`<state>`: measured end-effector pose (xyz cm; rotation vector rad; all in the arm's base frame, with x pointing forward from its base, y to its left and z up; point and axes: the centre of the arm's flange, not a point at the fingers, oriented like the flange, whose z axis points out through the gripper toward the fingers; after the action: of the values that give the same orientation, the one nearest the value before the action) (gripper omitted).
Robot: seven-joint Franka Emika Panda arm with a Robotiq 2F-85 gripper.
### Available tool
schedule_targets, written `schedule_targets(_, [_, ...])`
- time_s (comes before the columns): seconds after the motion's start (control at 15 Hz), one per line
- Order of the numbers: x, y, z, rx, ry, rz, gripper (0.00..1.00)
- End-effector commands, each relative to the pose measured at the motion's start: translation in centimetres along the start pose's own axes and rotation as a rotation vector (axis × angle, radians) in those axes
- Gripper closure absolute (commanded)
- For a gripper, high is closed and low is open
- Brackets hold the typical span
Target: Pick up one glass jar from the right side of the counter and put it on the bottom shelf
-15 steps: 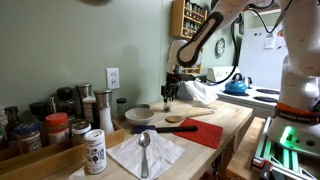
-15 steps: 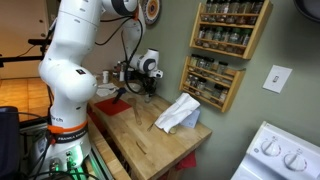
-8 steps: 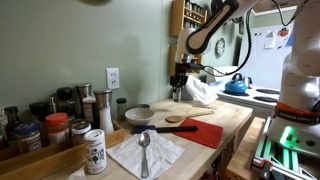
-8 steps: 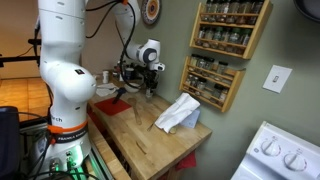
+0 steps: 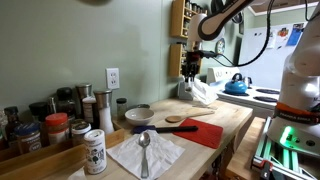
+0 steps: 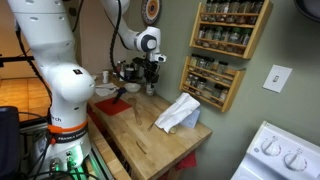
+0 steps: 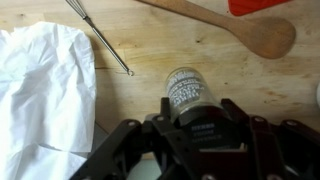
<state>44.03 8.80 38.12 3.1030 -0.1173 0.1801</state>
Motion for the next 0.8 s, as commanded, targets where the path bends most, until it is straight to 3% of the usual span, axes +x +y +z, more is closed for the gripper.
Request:
schedule_targets(0.0, [0.6,2.7,-1.0,-0.017,0.015,0.041,0.72])
schedule_targets(0.47, [2.1,18.2,-8.7,-0.125,0.157,0.318,0.72])
schedule_targets(0.67, [3.2,23.3,-12.3,-0.145,0.248,0.413,0.72])
schedule_targets(0.73, [2.5,21.5,-10.4,-0.116,0.221,0.375,0.47])
